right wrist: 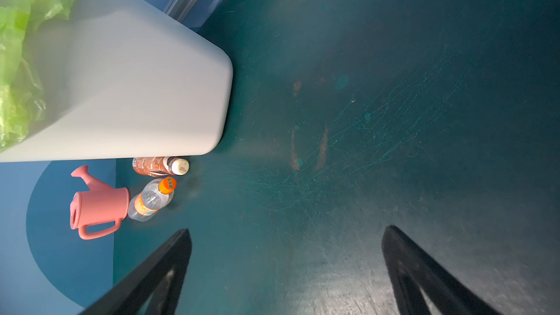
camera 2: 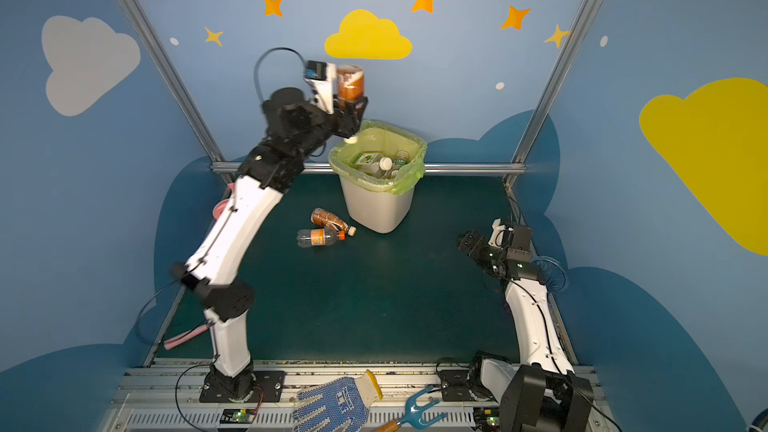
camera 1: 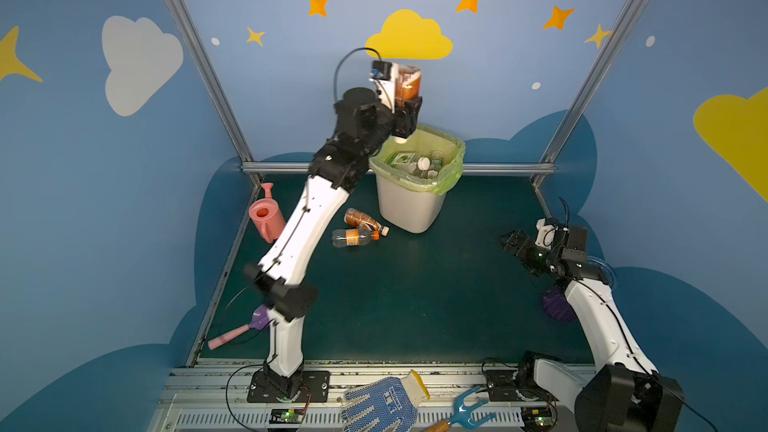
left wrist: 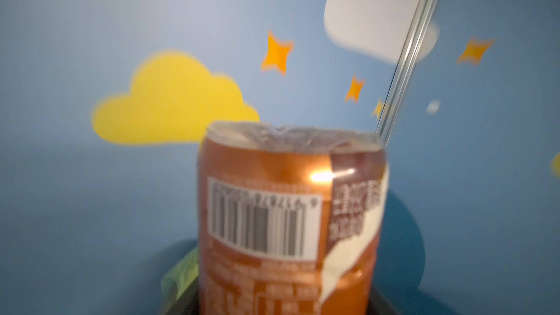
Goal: Throw the plastic bottles in the bin
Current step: 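Lift the brown coffee bottle with the left gripper up over the bin, then open the left gripper over the bin to drop the coffee bottle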
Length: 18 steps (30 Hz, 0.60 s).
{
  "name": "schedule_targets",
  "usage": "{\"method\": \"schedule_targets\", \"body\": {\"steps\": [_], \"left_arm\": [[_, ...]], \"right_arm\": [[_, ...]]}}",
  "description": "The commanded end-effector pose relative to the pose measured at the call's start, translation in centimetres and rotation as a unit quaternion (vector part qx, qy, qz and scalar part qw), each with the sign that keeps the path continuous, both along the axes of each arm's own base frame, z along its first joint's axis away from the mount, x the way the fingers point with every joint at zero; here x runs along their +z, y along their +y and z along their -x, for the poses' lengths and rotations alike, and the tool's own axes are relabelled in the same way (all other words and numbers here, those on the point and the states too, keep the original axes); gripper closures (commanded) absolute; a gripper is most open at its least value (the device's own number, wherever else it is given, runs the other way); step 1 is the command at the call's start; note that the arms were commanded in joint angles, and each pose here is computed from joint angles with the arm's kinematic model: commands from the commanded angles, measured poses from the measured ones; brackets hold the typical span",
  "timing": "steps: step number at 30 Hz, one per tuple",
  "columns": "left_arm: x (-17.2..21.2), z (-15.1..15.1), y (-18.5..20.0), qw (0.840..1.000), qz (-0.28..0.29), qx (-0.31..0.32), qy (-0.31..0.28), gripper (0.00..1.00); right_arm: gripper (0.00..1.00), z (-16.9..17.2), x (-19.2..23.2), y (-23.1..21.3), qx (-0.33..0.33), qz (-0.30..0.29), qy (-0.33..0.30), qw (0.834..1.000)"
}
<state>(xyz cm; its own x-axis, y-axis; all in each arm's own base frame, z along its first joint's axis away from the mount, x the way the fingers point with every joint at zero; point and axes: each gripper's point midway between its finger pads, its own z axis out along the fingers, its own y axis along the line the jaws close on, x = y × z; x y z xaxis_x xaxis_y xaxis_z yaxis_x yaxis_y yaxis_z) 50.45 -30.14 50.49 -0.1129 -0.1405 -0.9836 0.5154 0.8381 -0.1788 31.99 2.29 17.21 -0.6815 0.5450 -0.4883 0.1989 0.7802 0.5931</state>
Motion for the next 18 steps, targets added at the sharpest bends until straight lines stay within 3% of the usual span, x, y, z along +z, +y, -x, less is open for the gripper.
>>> {"method": "schedule_targets", "body": {"steps": [1,5,11,18], "left_arm": [[-1.4,1.1,-1.1,0.997,0.008,-0.043,0.059,0.20],[2.5,1.7,0.5,1.000,0.025,-0.018,0.002,0.01],[6.2,4.4,2.1,0.998,0.038,-0.013,-0.046,0.00],[3.5,5.0,3.1,1.000,-0.004,0.005,0.006,0.00]], "right_arm": [[0.02,0.2,0.8,-0.2,0.001,0.006,-0.011,1.000],[0.02,0.4,1.2,-0.3,-0.001,0.005,-0.019,1.000],[0.02,0.5,1.1,0.0,0.001,-0.007,-0.018,1.000],[0.02,0.8,1.5,0.8,0.015,-0.024,-0.024,0.999]]}}
